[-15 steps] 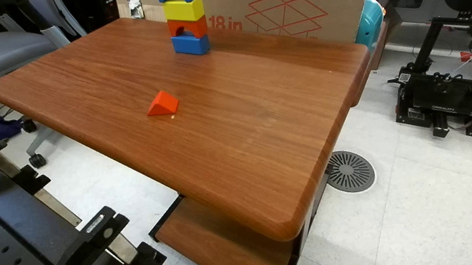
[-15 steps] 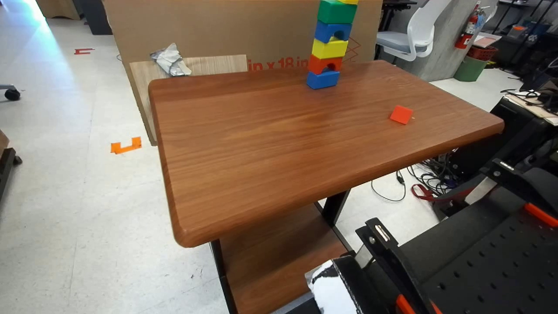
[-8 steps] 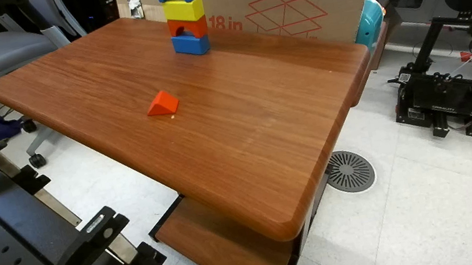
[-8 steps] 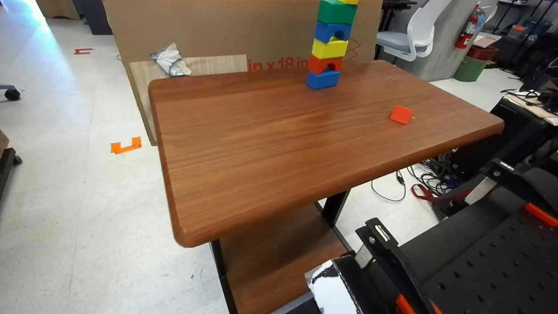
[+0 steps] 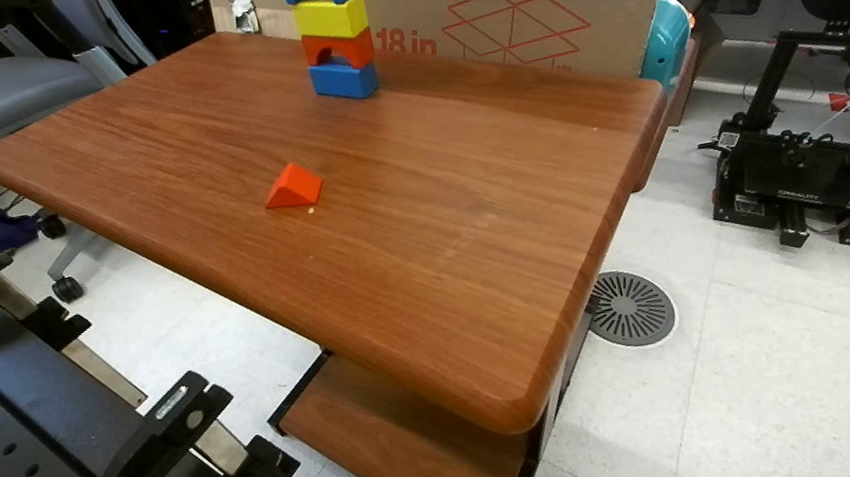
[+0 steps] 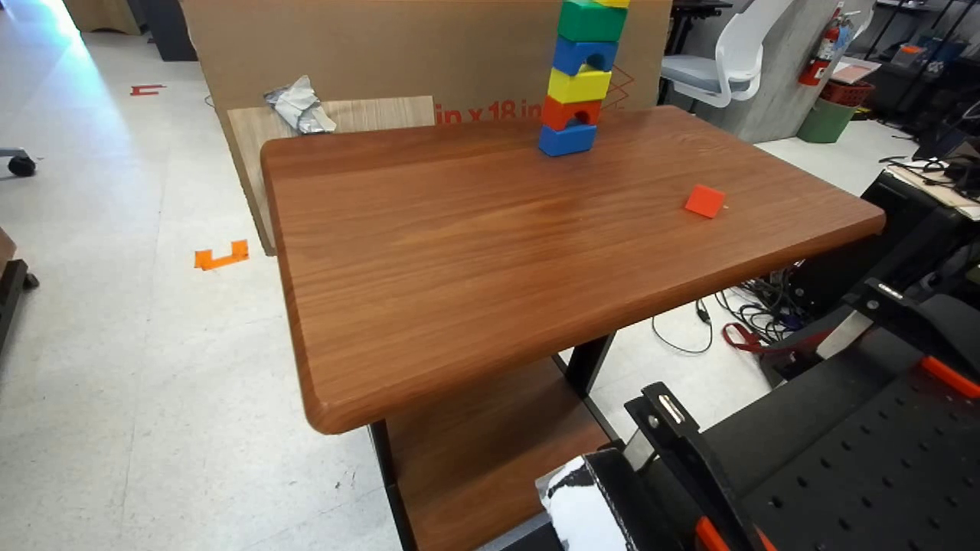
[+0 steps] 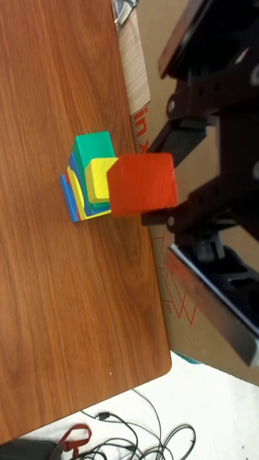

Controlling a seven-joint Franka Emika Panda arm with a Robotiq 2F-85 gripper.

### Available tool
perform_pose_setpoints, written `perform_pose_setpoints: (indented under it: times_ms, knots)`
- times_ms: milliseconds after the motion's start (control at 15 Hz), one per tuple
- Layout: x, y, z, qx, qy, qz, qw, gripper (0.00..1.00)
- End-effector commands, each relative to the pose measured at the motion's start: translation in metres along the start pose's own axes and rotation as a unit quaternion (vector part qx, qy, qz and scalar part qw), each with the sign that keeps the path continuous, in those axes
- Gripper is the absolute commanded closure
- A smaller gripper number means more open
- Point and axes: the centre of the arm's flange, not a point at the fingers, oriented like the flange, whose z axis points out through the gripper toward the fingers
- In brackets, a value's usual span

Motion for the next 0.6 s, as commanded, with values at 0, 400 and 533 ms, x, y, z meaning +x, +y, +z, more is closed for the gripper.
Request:
perform_pose_setpoints:
  times_ms: [0,400,533]
  knots:
    - [0.013,-0.005,0.003,-0.006,-0.008,-0.009,0.9999,0.89]
    - [0.013,-0.016,0.014,-0.011,-0.013,-0.02,0.9997,0.89]
    - [0.012,-0.02,0.016,-0.013,-0.014,-0.023,0.9996,0.89]
